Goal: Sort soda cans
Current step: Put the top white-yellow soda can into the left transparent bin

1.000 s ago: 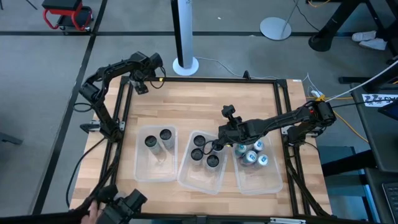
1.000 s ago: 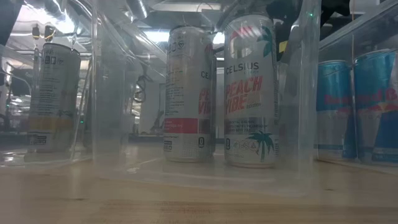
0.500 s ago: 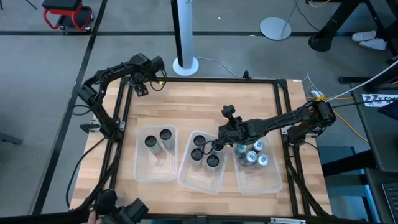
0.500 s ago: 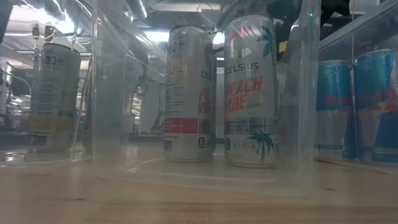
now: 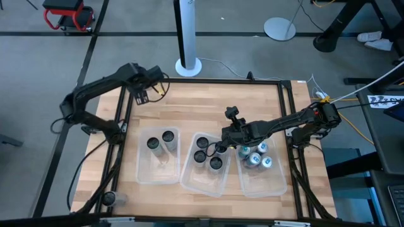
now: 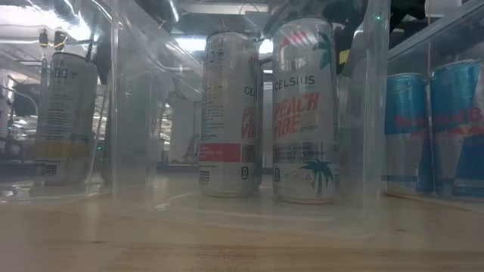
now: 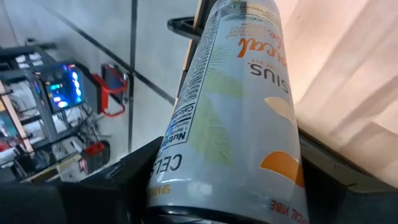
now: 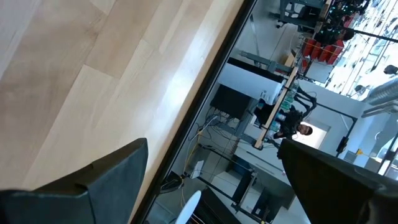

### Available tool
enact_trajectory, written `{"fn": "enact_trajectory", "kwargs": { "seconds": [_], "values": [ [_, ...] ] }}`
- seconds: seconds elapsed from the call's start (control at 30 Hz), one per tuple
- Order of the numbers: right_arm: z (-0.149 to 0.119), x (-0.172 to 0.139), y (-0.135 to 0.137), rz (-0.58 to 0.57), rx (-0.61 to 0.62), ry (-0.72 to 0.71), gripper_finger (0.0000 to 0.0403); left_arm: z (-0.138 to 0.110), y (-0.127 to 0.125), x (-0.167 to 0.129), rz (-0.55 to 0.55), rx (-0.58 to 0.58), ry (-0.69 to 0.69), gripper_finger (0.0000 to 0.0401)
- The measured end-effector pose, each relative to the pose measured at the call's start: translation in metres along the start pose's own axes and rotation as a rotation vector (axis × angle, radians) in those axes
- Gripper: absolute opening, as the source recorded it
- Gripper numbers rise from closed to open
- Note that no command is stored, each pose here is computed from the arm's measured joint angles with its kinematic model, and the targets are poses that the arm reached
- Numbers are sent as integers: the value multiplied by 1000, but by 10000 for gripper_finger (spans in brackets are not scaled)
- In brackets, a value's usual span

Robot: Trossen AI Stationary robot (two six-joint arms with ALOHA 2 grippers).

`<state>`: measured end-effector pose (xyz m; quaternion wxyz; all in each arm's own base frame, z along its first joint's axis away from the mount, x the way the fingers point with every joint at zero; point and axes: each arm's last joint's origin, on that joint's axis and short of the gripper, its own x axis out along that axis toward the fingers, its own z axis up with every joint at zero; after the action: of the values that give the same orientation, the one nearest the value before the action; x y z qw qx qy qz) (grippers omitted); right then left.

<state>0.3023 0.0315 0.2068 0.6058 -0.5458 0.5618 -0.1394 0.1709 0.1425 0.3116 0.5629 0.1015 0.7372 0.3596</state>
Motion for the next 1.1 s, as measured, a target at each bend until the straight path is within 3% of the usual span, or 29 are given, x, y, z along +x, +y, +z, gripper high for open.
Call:
{"fn": "enact_trajectory", "kwargs": {
  "seconds": [0.3, 0.63, 0.73, 0.9, 1.1],
  "values": [
    [0, 0, 0, -1, 1, 0, 364, -32, -22, -48, 15, -41, -208, 264],
    [0, 0, 0, -4, 4, -2, 364, -45, -28, -106, -45, -77, -467, 264],
    [0, 0, 0, -4, 5, -2, 364, -52, -27, -127, -139, -99, -560, 264],
    [1, 0, 0, -4, 5, -2, 364, -66, -24, -155, -388, -156, -654, 264],
    [1, 0, 0, -5, 8, -4, 364, -81, -35, -172, -702, -152, -609, 264]
  ]
}}
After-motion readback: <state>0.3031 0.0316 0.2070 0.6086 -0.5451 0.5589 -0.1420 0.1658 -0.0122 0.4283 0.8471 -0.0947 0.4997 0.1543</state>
